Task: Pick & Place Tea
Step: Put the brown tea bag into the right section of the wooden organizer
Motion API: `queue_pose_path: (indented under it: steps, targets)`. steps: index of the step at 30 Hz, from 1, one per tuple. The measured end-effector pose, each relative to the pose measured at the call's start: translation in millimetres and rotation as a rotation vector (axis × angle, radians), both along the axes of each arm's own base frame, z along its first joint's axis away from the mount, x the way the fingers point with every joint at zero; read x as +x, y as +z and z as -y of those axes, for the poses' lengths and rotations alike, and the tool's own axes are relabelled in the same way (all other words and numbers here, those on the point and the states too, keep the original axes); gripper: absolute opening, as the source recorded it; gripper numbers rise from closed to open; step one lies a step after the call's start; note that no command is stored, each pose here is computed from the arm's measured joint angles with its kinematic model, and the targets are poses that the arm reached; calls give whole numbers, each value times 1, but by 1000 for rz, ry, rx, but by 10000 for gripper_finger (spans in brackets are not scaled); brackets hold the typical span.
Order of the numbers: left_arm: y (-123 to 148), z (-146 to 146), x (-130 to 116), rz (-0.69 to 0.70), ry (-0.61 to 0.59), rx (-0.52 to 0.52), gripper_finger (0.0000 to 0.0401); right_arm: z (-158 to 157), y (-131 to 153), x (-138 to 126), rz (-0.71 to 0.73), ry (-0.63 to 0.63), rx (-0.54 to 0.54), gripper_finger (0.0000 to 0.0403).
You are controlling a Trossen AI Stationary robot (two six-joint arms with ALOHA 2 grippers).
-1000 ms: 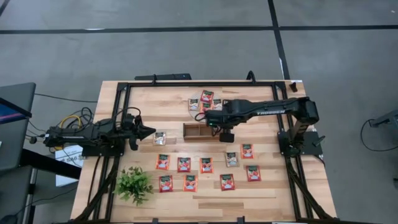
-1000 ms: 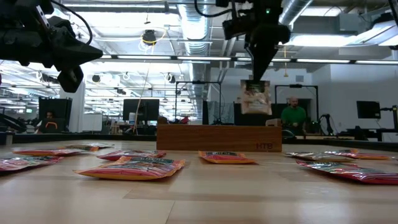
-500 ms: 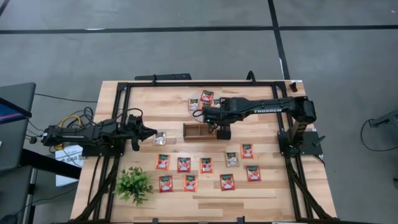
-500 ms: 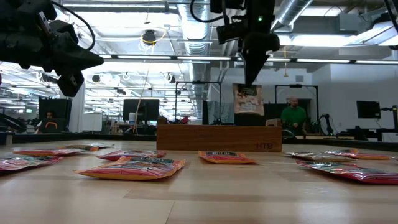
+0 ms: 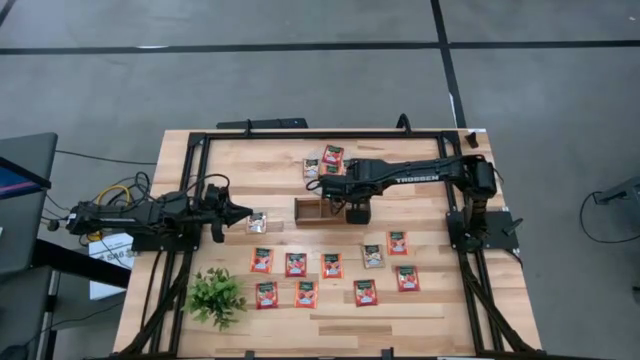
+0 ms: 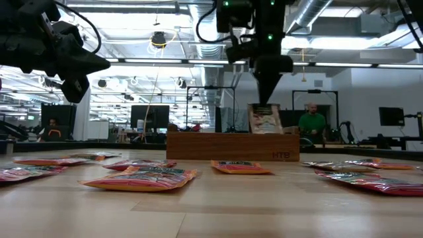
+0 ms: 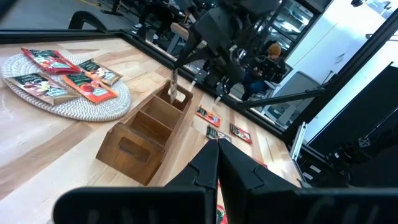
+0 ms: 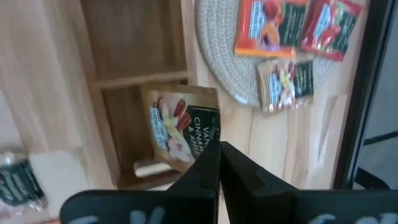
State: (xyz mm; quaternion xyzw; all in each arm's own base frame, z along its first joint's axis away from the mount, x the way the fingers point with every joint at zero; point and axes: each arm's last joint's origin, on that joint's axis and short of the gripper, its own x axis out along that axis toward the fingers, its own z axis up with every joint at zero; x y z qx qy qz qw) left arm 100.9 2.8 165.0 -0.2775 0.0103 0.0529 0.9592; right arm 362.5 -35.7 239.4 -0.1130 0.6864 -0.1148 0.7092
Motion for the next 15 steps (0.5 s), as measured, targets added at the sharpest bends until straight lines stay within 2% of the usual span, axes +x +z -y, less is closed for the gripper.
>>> queue_pose_path:
  steps: [15]
  targets:
    - [0, 0, 0, -2, -4, 11, 0, 5, 0, 0, 11, -31, 3, 0]
